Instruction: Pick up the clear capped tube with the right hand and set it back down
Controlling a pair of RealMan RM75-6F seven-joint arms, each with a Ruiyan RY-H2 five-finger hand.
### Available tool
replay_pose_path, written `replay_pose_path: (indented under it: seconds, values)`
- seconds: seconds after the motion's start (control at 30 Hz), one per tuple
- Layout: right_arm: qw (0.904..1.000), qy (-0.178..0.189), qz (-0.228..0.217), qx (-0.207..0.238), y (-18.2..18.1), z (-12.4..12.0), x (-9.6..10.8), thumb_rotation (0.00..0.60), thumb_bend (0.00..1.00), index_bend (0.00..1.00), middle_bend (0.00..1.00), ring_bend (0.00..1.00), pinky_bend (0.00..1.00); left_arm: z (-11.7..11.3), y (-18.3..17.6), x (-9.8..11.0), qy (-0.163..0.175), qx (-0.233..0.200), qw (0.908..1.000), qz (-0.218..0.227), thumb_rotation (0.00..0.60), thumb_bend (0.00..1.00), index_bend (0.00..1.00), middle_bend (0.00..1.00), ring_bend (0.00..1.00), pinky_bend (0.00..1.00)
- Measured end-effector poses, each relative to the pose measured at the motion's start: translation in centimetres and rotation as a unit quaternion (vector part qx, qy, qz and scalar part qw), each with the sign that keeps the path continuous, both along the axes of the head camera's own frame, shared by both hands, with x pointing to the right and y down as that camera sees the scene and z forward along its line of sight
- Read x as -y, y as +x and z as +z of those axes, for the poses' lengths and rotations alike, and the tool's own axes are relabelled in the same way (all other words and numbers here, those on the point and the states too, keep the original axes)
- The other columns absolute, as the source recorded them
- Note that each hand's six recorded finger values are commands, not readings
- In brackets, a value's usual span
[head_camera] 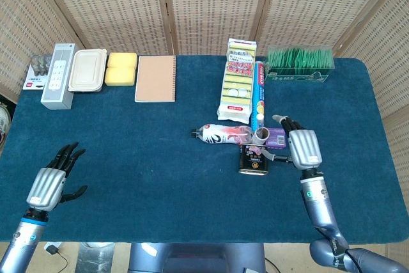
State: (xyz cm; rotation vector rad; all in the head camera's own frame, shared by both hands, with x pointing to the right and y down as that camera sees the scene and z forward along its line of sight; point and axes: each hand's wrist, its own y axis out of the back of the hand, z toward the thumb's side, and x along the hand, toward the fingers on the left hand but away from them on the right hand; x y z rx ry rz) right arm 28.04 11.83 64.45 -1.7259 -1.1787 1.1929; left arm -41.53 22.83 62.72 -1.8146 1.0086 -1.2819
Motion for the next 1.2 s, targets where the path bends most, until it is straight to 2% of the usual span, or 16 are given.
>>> replay_pose_path:
  seconds: [0.23, 0.73, 1.2]
  values:
    - [0.9999, 0.0, -0.008, -0.007, -1.2, 0.5, 1.1, 0.327, 0.21, 0.22, 0.31, 0.39, 0.6, -0.4, 0.0, 0.0, 0.003, -0.004, 1.0, 0.002, 0.6, 0.2, 0.1, 0.04, 0.03, 0.31]
    - [0.9999, -0.005, -0.011, -0.012, -2.6, 1.7, 2.0, 0.328, 0.21, 0.24, 0.33, 0.41, 0.61, -0.6, -0.1, 0.0, 0.004, -0.005, 1.0, 0.002, 0.6, 0.2, 0.1, 0.04, 0.03, 0.31]
    - [0.9994, -0.003, -0.017, -0.03, -2.5, 2.5, 2.7, 0.462, 0.23, 0.28, 0.38, 0.47, 0.65, -0.7, -0.2, 0.1, 0.005, -0.005, 1.0, -0.001, 0.6, 0.2, 0.1, 0.04, 0.03, 0.31]
